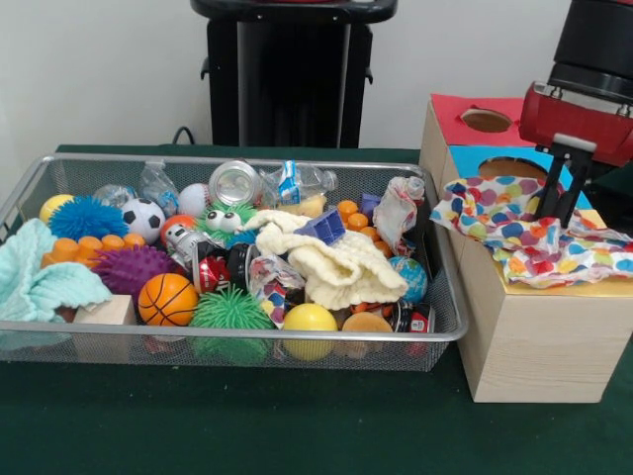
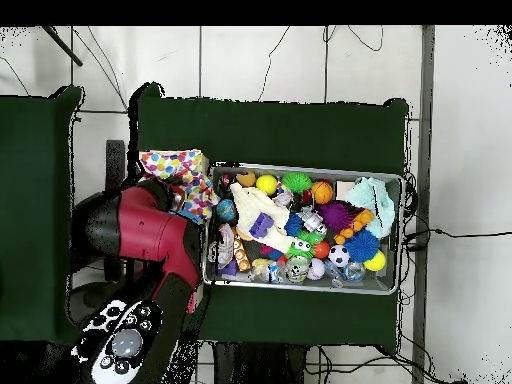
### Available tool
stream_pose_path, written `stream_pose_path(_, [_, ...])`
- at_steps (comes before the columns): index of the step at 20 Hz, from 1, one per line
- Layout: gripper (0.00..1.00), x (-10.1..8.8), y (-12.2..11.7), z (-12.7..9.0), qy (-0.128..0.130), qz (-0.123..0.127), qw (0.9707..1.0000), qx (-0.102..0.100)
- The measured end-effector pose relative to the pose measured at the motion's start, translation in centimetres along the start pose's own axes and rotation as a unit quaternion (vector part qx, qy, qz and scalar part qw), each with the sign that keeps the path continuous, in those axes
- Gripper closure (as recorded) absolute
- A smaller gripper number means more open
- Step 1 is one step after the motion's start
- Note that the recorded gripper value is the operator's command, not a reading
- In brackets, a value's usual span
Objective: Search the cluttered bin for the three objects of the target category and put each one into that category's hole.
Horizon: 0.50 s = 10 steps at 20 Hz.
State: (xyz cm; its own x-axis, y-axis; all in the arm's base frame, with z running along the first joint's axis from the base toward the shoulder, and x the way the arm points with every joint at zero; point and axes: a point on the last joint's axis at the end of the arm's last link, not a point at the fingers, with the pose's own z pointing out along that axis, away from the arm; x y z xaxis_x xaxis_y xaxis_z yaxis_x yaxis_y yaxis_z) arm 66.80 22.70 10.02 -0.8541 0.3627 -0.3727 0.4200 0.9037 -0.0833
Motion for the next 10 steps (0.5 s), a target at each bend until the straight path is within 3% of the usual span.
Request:
stream_pose_path(4, [1.00,1.1,-0.1,0.6,0.026,-0.001,0.9996,0.006])
stream_pose_path(5, [1.00,2.1,-0.2,1.0,0.051,-0.003,0.9986,0.012])
stream_pose_path(10, [1.00,2.1,-0.2,0.9,0.072,0.013,0.9972,0.012])
